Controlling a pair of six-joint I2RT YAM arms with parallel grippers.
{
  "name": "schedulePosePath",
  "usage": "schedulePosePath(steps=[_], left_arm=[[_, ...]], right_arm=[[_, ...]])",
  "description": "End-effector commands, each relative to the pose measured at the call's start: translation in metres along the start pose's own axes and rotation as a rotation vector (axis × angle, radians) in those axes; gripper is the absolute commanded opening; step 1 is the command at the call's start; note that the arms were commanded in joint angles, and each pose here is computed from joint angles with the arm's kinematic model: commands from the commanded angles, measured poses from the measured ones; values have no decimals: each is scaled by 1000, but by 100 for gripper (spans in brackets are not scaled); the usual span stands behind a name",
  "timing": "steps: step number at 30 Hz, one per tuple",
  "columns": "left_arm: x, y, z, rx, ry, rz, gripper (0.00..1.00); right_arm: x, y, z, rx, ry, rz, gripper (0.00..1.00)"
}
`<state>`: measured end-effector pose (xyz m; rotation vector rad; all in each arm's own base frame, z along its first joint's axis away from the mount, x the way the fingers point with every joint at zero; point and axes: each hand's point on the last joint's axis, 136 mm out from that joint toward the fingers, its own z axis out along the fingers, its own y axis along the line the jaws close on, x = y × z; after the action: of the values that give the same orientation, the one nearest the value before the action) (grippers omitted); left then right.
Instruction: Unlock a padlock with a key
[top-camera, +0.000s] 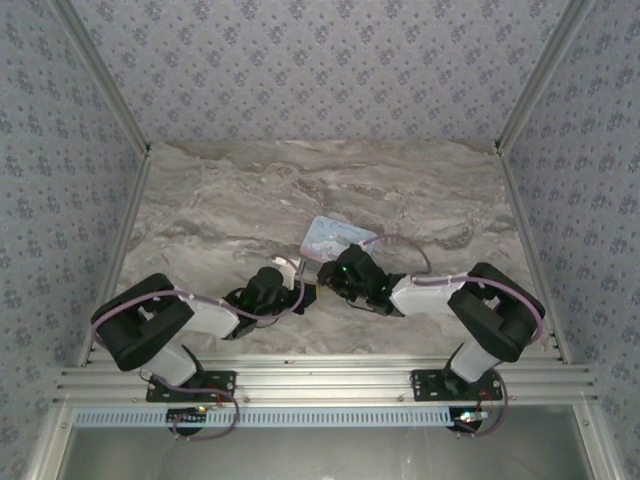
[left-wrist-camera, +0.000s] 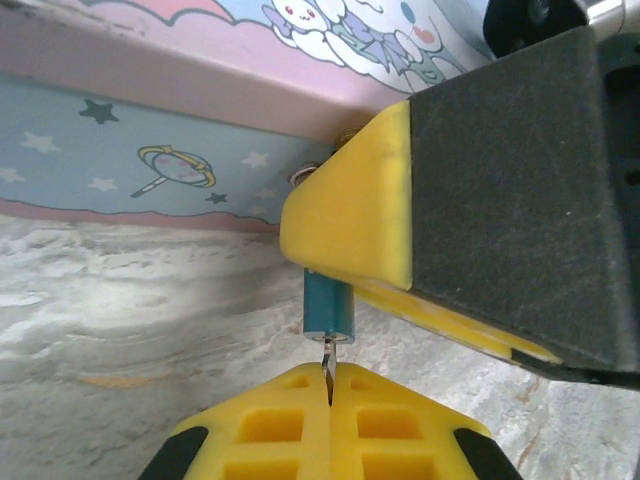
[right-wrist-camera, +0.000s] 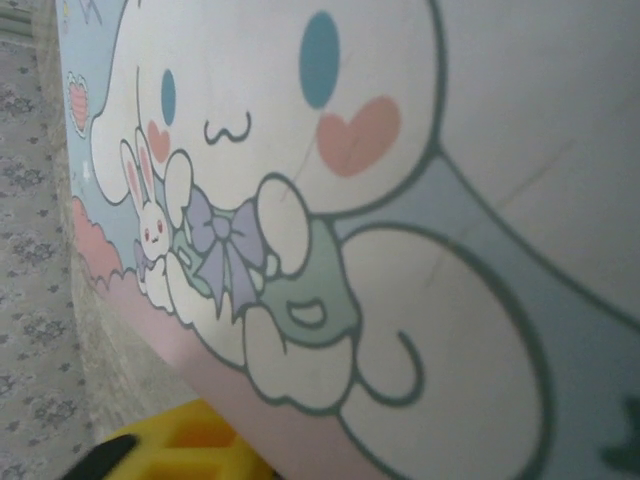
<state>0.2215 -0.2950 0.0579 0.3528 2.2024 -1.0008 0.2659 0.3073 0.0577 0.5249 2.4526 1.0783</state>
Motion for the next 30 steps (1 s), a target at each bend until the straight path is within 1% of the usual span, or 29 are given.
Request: schedulePosePath(steps=[1, 6, 8, 9, 10, 12, 13, 15, 17, 23, 30], left_arm=[[0, -19, -4, 45, 24, 68, 0], [-2, -20, -8, 39, 36, 88, 0], [-3, -23, -7, 47, 45, 85, 0], [-3, -24, -7, 51, 51, 80, 0], [-3, -26, -6, 58, 55, 73, 3], [-5, -26, -6, 72, 59, 36, 18], [-6, -26, -7, 82, 57, 12, 23], [-11, -22, -10, 101, 46, -55, 29], [-16, -15, -14, 102, 39, -134, 32], [-29, -10, -25, 173, 16, -324, 33], [-40, -16, -25, 252, -49, -437, 32]], right_arm=[[21, -16, 9, 54, 122, 54, 17], [16, -7, 10, 35, 134, 29, 3], [16, -4, 10, 24, 139, 19, 0], [15, -1, 10, 14, 139, 11, 0], [14, 0, 10, 6, 138, 7, 0], [12, 0, 10, -4, 135, 5, 0], [11, -1, 10, -6, 134, 7, 0], [8, -4, 9, -11, 127, 14, 0], [4, -7, 7, -16, 119, 25, 0], [-5, -10, 6, -53, 107, 82, 0], [-8, -5, 8, -84, 106, 128, 0]])
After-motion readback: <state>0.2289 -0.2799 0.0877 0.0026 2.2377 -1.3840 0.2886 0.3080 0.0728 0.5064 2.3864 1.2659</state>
